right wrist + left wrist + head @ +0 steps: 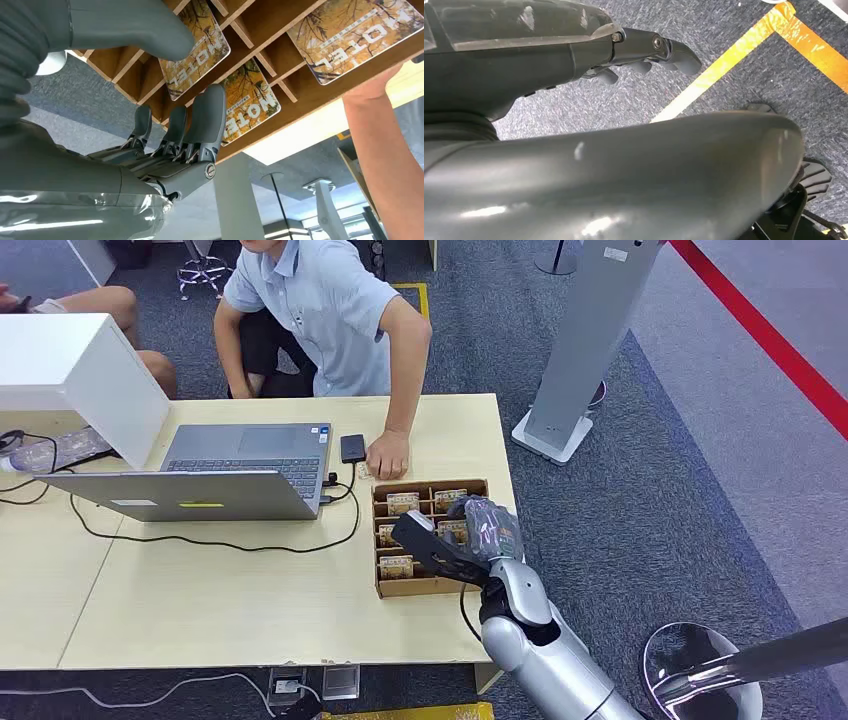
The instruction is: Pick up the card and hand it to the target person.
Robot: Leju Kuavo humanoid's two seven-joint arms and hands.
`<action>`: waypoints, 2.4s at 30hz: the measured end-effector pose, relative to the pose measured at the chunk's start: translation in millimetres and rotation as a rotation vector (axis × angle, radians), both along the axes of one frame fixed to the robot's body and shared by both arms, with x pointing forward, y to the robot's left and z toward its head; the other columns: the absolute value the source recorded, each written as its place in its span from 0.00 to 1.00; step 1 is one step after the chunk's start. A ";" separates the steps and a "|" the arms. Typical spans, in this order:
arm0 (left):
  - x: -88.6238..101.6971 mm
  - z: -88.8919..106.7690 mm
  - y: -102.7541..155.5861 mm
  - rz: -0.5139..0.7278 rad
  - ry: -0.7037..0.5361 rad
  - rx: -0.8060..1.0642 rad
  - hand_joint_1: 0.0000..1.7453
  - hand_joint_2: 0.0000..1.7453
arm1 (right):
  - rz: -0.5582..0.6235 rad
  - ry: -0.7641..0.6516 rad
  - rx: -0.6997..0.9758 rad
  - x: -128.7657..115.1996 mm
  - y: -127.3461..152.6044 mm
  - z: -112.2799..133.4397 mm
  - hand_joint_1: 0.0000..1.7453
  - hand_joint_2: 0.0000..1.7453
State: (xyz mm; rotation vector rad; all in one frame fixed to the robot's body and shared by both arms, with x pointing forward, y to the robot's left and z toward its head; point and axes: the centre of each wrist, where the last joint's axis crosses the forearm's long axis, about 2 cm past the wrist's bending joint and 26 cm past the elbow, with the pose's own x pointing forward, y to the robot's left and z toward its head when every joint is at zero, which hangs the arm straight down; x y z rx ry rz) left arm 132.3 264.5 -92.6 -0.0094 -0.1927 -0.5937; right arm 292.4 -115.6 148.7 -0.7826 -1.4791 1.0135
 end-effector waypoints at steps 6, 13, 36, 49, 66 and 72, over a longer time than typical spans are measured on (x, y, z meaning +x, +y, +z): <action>0.0 0.0 0.0 -0.001 0.003 0.002 0.00 0.00 | 0.000 0.011 -0.001 0.3 -0.3 -2.3 0.51 1.00; 0.0 0.1 -0.8 -0.007 0.005 0.003 0.00 0.00 | -0.001 0.019 -0.005 0.5 -0.6 -4.5 0.59 1.00; 0.2 0.2 -2.0 -0.036 0.004 0.004 0.00 0.00 | -0.007 0.040 -0.016 1.0 -1.0 -7.4 0.61 1.00; 1.4 0.7 -4.0 -0.057 0.006 0.003 0.00 0.00 | -0.011 0.046 -0.023 1.1 -1.0 -7.4 1.00 1.00; 3.9 1.5 -5.9 -0.075 -0.025 0.002 0.00 0.00 | 0.154 -0.488 0.267 -11.9 -11.2 0.6 1.00 1.00; 3.4 1.4 -5.9 -0.076 -0.028 0.001 0.00 0.00 | 0.334 -0.723 0.399 -25.4 -15.6 7.4 1.00 1.00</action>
